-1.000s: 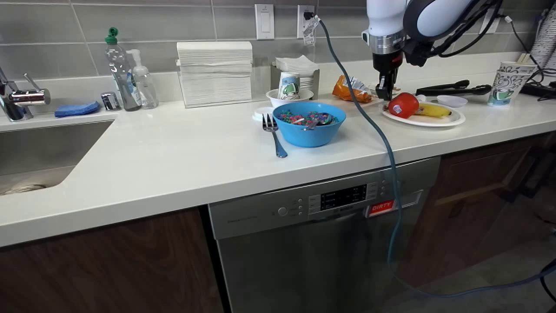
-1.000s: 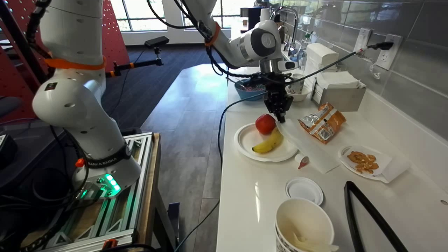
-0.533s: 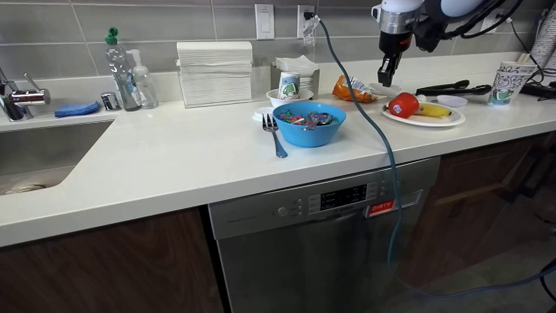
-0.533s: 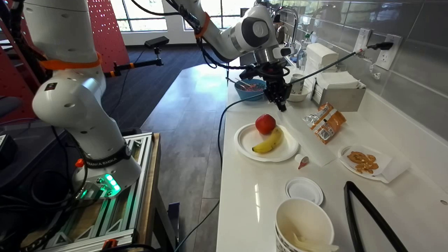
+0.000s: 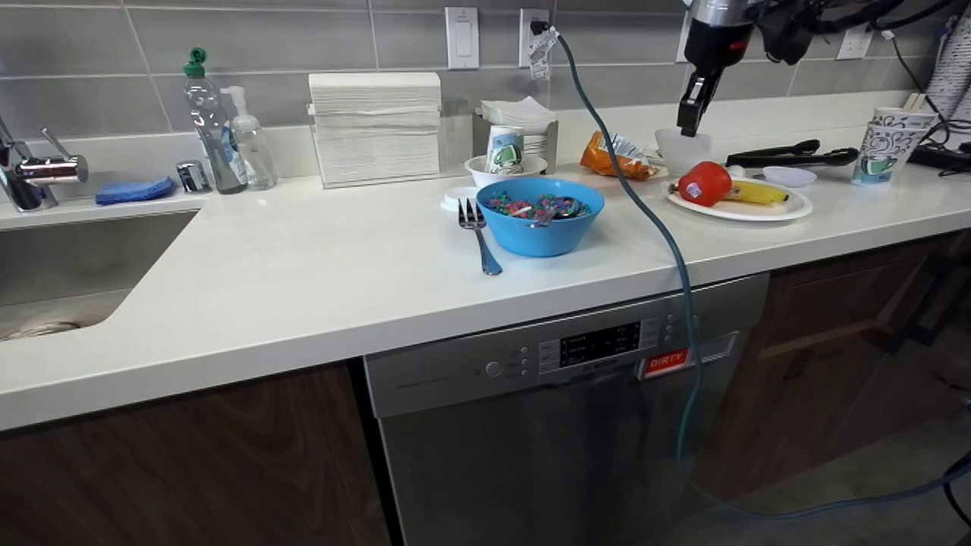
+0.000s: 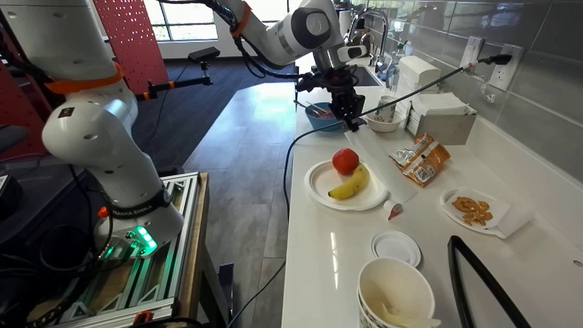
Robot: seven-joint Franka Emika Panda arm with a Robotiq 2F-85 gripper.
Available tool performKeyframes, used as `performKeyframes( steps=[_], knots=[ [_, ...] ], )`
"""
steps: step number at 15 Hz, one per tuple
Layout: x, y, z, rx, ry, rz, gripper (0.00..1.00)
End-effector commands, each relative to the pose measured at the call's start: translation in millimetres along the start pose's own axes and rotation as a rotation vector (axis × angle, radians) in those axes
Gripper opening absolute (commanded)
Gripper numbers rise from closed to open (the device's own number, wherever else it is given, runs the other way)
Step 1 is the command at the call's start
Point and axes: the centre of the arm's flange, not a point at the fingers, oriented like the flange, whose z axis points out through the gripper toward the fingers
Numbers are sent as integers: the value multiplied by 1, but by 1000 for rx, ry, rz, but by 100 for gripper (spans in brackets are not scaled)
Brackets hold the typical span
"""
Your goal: Put the white napkin on the blue bowl.
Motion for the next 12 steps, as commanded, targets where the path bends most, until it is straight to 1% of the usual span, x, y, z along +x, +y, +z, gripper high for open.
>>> performKeyframes(
  steps=[1, 5, 7, 10, 12],
  knots=[
    [-30, -9, -31, 39, 47, -20, 1],
    [-35, -21, -60, 41, 85, -6, 1],
    [-34, -31, -77, 23, 121, -16, 1],
    [-33, -45, -106, 2, 199, -31, 1],
    [-35, -55, -127, -2, 228, -31, 1]
  ],
)
